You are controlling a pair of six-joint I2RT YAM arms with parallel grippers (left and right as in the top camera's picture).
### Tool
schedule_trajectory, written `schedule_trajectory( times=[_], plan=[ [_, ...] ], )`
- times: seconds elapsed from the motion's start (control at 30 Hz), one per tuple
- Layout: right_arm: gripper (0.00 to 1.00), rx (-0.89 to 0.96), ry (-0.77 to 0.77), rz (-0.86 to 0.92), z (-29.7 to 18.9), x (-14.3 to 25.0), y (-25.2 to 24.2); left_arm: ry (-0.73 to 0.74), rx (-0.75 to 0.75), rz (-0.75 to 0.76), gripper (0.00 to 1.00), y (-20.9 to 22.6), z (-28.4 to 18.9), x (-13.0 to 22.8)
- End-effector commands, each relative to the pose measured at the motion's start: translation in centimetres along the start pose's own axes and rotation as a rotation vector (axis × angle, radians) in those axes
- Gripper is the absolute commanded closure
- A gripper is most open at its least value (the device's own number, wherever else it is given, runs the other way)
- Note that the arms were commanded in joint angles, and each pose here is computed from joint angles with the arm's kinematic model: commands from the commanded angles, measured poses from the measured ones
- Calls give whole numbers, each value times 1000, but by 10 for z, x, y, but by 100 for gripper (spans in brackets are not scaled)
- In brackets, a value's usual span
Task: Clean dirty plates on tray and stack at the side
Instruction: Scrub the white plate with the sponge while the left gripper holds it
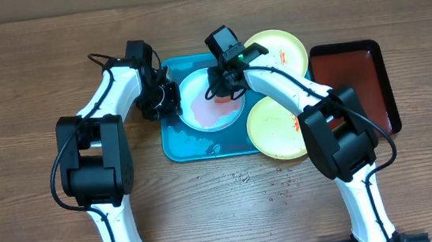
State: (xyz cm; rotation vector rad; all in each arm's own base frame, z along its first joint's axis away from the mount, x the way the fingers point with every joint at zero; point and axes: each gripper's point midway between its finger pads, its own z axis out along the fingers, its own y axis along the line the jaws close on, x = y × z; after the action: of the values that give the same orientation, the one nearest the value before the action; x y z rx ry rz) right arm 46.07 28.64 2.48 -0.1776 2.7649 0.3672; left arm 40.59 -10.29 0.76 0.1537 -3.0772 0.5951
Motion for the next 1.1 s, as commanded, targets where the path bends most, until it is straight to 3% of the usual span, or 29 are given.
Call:
schedule_trajectory(
  times=[0.0, 0.4, 0.6, 0.8, 1.07],
  plan=[
    [96, -86, 47, -25, 13, 18, 21, 17, -56, 8, 96, 15, 5, 4],
    [96, -369, 170, -60, 7, 55, 91, 18, -41, 11, 96, 12, 5, 4],
    [96, -385, 294, -48, -1, 81, 87, 17, -42, 11, 96, 12, 5, 4],
    [96, -170, 363, -74, -9, 87, 33, 13, -41, 13, 96, 12, 5, 3],
    [96, 215, 258, -99, -14, 59, -41, 15, -42, 12, 96, 12, 5, 3]
  ],
)
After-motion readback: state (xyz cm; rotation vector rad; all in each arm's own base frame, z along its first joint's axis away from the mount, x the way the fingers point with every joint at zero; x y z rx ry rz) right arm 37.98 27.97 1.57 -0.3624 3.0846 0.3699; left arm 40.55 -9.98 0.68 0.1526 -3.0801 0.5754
